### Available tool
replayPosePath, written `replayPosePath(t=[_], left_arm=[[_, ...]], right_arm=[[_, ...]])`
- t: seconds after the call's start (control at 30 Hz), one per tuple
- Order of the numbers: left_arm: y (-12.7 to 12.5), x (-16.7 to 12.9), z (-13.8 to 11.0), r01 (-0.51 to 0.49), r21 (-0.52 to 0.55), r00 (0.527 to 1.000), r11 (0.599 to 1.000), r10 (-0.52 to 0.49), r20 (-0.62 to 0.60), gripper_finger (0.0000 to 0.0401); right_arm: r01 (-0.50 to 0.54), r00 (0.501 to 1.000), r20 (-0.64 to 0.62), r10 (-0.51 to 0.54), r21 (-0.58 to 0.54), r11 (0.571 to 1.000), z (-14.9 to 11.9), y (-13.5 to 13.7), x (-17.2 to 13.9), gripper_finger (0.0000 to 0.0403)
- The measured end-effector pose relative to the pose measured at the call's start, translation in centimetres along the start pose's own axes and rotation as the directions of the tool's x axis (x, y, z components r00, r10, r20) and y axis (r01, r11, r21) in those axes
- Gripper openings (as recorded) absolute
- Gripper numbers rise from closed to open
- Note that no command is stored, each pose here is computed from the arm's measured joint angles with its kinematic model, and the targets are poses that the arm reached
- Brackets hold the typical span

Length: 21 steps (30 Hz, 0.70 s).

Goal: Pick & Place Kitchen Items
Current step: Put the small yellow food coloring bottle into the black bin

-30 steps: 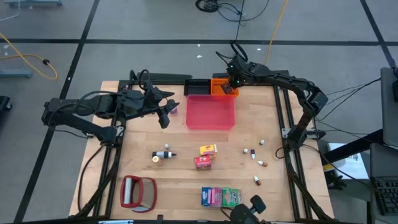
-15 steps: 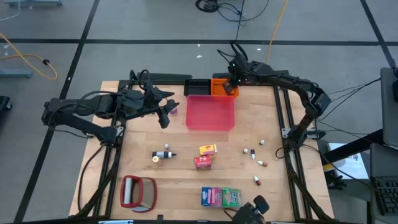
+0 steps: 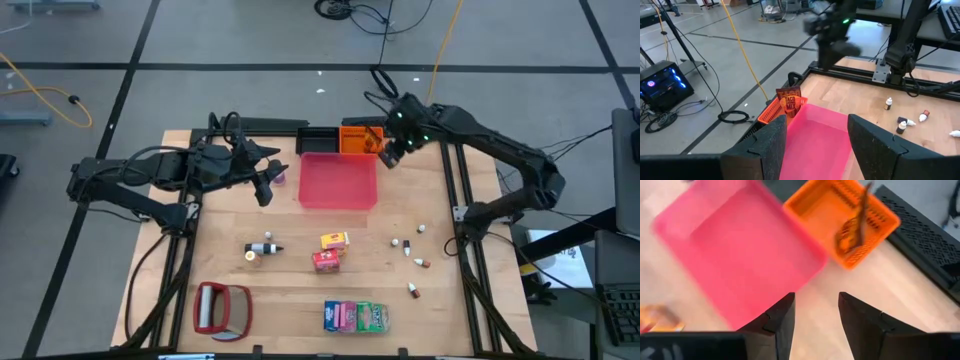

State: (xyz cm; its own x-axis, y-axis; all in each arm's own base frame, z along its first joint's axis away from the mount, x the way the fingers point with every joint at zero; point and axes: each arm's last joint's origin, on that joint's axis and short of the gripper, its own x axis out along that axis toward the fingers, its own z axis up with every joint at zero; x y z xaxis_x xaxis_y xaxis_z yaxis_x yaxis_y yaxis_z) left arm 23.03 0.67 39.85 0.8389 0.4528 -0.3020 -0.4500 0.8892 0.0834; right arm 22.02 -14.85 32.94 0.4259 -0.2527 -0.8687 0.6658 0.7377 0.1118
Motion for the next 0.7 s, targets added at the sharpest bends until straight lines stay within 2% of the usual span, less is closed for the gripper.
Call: replayPosePath(t=[0.17, 0.33, 0.5, 0.7], left_arm=[[0.0, 0.0, 0.0, 0.0, 0.0, 1.0, 1.0, 0.0, 0.0, 0.0212], [0.0, 0.0, 0.0, 0.0, -0.001, 1.0, 1.0, 0.0, 0.0, 0.0212], [0.0, 0.0, 0.0, 0.0, -0.001, 1.0, 1.0, 0.0, 0.0, 0.0212], [0.0, 0.0, 0.0, 0.0, -0.001, 1.0, 1.0, 0.0, 0.0, 0.0212]], right_arm=[[-0.054, 0.998, -0.015, 0.054, -0.025, 0.998, -2.2, 2.4, -2.8, 0.0137], [-0.083, 0.989, -0.127, 0.075, -0.057, 0.995, -4.9, 4.3, -4.4, 0.014], [-0.06, 0.956, -0.291, 0.039, -0.065, 0.996, -7.6, 6.1, -5.2, 0.0141], [-0.041, 0.928, -0.371, 0.019, -0.052, 0.998, -10.1, 7.9, -4.2, 0.0141]])
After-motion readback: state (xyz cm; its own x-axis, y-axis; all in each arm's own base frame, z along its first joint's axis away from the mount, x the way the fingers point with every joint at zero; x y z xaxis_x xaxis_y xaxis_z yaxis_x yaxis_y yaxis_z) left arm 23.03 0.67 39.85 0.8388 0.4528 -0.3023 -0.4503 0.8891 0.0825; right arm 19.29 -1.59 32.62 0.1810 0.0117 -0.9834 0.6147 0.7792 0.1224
